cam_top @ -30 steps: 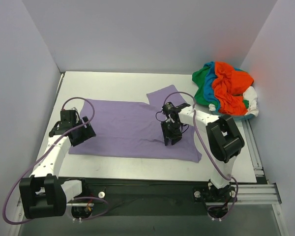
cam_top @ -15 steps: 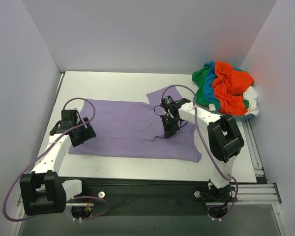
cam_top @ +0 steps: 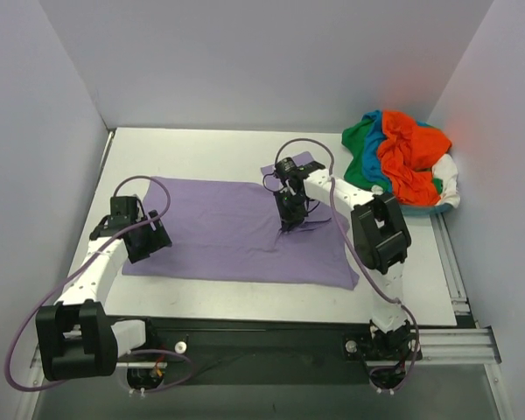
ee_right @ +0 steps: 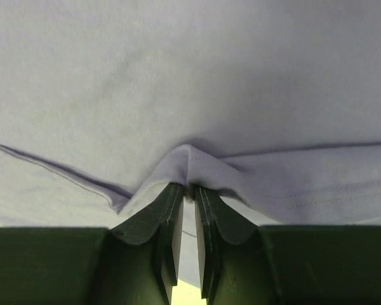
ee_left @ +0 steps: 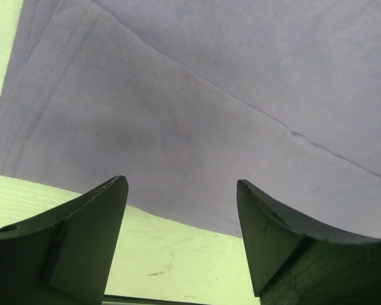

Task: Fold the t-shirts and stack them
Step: Fold the flattened tshirt in 1/3 of the way

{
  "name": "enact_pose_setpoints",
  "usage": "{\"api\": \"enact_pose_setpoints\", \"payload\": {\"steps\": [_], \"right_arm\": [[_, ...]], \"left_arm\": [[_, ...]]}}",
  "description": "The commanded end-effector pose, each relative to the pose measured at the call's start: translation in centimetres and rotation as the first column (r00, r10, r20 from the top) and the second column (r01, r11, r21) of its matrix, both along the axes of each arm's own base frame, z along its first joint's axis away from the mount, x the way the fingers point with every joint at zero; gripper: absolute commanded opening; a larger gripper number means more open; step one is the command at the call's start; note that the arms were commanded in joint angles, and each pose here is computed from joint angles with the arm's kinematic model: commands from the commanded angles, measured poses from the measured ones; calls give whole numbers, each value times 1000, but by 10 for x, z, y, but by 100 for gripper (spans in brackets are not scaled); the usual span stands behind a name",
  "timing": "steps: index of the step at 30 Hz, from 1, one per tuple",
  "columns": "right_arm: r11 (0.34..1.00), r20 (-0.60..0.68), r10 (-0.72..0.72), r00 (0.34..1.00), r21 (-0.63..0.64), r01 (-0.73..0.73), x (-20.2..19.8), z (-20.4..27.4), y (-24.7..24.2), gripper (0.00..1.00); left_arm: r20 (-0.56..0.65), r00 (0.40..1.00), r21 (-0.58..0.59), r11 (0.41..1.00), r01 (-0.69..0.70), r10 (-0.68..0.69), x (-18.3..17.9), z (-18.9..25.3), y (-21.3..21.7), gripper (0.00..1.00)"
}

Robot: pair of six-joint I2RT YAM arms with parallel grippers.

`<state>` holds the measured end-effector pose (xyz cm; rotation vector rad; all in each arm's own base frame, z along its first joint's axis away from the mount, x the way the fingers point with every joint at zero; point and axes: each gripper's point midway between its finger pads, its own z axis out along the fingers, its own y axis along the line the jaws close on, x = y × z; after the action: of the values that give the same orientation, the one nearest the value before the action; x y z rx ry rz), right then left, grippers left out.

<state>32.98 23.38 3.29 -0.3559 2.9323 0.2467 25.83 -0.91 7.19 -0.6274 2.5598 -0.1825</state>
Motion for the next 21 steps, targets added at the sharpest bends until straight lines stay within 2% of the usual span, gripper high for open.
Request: {"api": "enact_pose_setpoints", "payload": {"steps": [1, 4, 7, 8, 11, 17, 21], "right_arm": [[1000, 32, 20, 999, -15, -20, 12, 15, 5, 16], [1000, 53, 19, 998, -2, -19, 24, 21, 13, 17], [1000, 65, 18, 998, 23, -19, 33, 25, 21, 30], [999, 58, 19, 998, 33, -21, 34, 25, 25, 40], [997, 70, 19, 997, 73, -25, 36, 37, 32, 52], [993, 110, 2, 994, 115, -15, 32, 66, 29, 63], [994, 112, -13, 994, 114, 1, 21, 73, 13, 65]], "left_arm": [[14, 1000, 9, 1000, 22, -22, 4, 3, -1, 80], [6, 1000, 12, 1000, 20, -20, 4, 1, 0, 80], [2, 1000, 16, 1000, 19, -19, 2, 1, 0, 80], [1, 1000, 15, 1000, 17, -17, 2, 0, 0, 80], [4, 1000, 23, 1000, 16, -16, 3, 2, 0, 80], [8, 1000, 28, 1000, 11, -11, 4, 4, -1, 80], [30, 999, 22, 1000, 21, -21, 12, 9, -8, 80]]}}
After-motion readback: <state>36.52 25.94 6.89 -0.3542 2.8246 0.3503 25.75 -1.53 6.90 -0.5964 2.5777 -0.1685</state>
